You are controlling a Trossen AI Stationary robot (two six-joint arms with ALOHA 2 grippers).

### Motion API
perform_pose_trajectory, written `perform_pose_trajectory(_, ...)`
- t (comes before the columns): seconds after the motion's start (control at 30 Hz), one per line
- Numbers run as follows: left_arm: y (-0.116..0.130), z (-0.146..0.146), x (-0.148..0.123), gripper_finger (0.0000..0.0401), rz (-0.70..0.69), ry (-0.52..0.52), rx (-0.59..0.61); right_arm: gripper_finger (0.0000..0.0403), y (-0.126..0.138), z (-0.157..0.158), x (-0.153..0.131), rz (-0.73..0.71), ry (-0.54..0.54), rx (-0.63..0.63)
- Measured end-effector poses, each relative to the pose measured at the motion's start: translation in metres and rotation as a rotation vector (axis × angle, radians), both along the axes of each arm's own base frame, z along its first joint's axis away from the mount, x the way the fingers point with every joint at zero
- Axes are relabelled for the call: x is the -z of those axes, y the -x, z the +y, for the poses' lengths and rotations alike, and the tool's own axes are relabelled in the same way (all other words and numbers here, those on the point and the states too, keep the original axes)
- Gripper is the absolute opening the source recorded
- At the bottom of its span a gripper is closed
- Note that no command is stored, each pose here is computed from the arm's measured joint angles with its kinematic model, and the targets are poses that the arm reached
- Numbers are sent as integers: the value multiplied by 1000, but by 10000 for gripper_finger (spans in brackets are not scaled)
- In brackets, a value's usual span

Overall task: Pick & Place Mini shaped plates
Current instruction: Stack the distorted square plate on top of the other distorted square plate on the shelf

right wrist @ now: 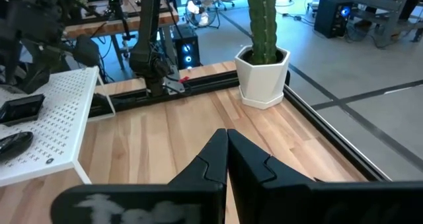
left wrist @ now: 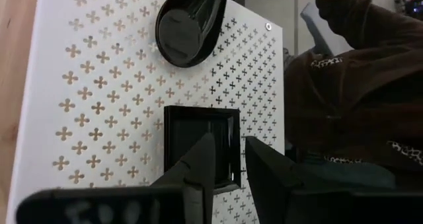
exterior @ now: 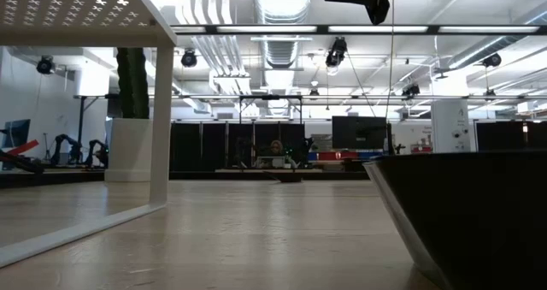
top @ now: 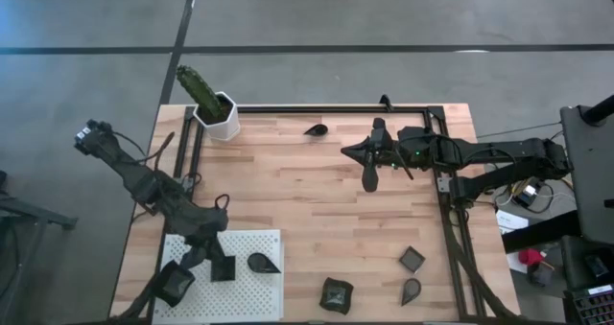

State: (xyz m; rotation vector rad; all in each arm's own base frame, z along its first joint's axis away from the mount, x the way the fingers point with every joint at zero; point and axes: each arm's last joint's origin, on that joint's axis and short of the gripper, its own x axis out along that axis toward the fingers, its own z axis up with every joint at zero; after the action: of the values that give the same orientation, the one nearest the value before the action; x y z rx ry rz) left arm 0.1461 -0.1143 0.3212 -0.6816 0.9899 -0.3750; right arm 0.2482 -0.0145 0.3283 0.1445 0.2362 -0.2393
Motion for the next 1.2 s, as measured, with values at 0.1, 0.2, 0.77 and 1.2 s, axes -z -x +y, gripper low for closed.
perform_pose_trajectory(0.1, 0, 0, -2, 76, -13, -5, 6, 8, 0, 0, 0, 1, 1, 0)
perform_pose_trajectory(0.2, -1, 1, -3, 76, -45, -36, 5, 8, 0, 0, 0, 1, 4, -1)
perform_pose_trajectory(0.77, -11, 27, -7, 76, -378, -616, -477, 8, 9, 25, 24, 227, -263, -53)
perform_pose_trajectory(1.2, -14, 30, -4, 76, -417, -780, -579, 8, 39, 62, 60, 595, -536, 76)
